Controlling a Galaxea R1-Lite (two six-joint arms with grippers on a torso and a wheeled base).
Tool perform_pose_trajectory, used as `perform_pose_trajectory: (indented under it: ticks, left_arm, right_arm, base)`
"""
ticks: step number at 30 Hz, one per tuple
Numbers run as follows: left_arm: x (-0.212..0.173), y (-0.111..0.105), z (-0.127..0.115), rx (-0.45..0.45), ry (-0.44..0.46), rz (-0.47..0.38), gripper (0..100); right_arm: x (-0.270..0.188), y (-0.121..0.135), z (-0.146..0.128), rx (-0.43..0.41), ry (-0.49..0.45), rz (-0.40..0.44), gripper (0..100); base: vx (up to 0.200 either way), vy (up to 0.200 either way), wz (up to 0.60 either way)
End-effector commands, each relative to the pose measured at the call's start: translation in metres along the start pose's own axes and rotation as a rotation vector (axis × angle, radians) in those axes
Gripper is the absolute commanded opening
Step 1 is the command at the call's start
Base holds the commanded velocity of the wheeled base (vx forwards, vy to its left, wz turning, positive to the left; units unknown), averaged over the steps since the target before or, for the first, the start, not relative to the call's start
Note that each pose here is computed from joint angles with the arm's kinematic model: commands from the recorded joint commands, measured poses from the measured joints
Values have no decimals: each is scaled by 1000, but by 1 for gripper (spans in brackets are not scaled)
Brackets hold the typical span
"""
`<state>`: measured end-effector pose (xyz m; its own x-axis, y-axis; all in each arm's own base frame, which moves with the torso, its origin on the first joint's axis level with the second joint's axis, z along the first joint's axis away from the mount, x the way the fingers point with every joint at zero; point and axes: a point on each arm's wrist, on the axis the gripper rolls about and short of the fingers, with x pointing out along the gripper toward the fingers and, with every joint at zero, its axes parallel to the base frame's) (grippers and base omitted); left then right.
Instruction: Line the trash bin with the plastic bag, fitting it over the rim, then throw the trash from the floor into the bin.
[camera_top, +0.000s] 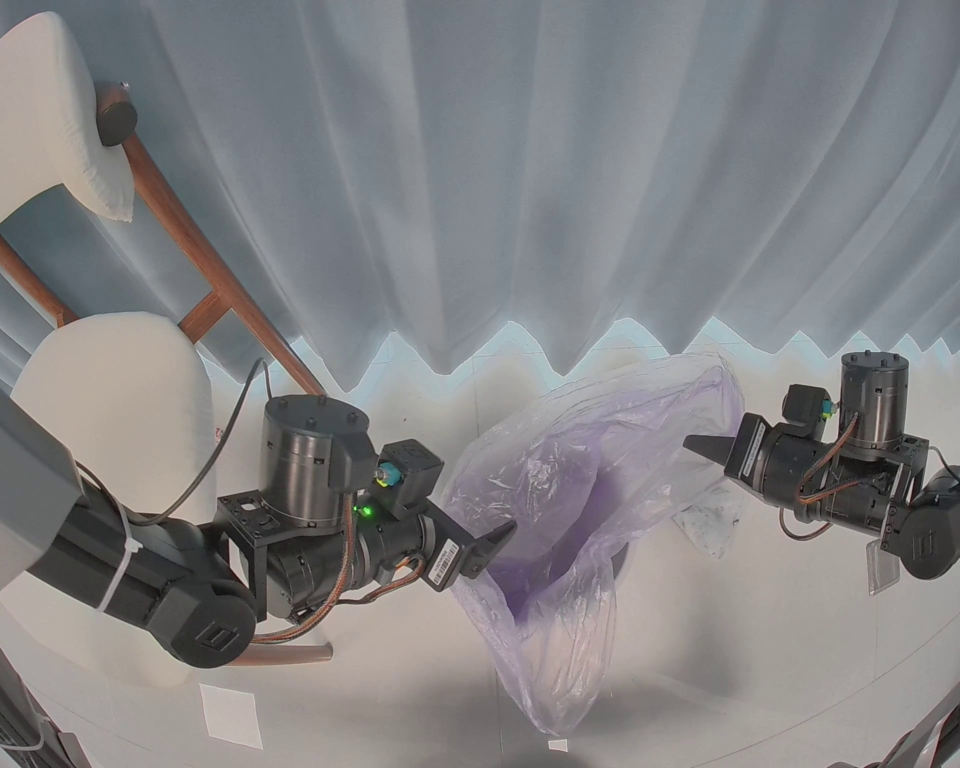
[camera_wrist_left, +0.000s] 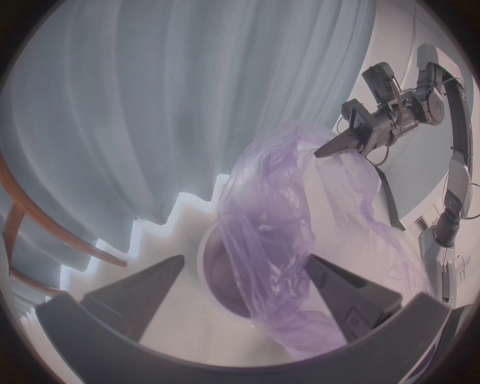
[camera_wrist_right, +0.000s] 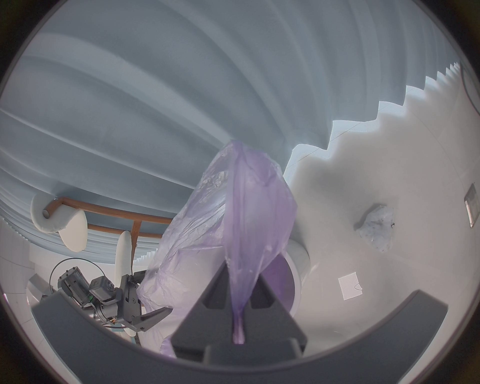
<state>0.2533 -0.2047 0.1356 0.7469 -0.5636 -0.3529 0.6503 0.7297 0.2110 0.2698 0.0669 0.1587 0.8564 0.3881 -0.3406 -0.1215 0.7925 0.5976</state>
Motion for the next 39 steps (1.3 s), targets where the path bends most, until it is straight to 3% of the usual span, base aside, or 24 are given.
perform_pose_trajectory:
  ticks: [1,7,15,18,21,24,30,34,39]
  left_arm:
    - [1,-1,-6,0,21,-3,0]
    - [-2,3,-17,-8,60,4,0]
    - [-13,7,-15,-17,41,9,0]
    - [-3,6,-15,-123,-5,-8,0]
    - [3,5,-17,-167,-44,0,0]
    - [6,1,-22,-229,-121,-47,0]
    - [2,-4,-33,-277,-108,-105,0]
    - [9,-2,-31,-397,-119,-82,0]
    - [14,5,-21,-463,-159,-36,0]
  right_arm:
    - [-3,-1,-2,1,3,-2,0]
    - [-9,-15,-24,-22,53,-36,0]
    - [-13,-24,-37,-20,38,-23,0]
    - [-12,-22,-38,-23,41,-17,0]
    - [-12,-21,-37,-23,43,-15,0]
    - [-11,-20,-41,-26,57,-9,0]
    - [-12,-18,-45,-28,71,-3,0]
    - [-12,-18,-45,-29,71,-3,0]
    - [-11,-17,-43,-32,67,-2,0]
  base:
    - [0,0,0]
    - [0,0,0]
    - [0,0,0]
    - [0,0,0]
    - [0,0,0]
    - [0,0,0]
    - [0,0,0]
    - [0,0,0]
    - [0,0,0]
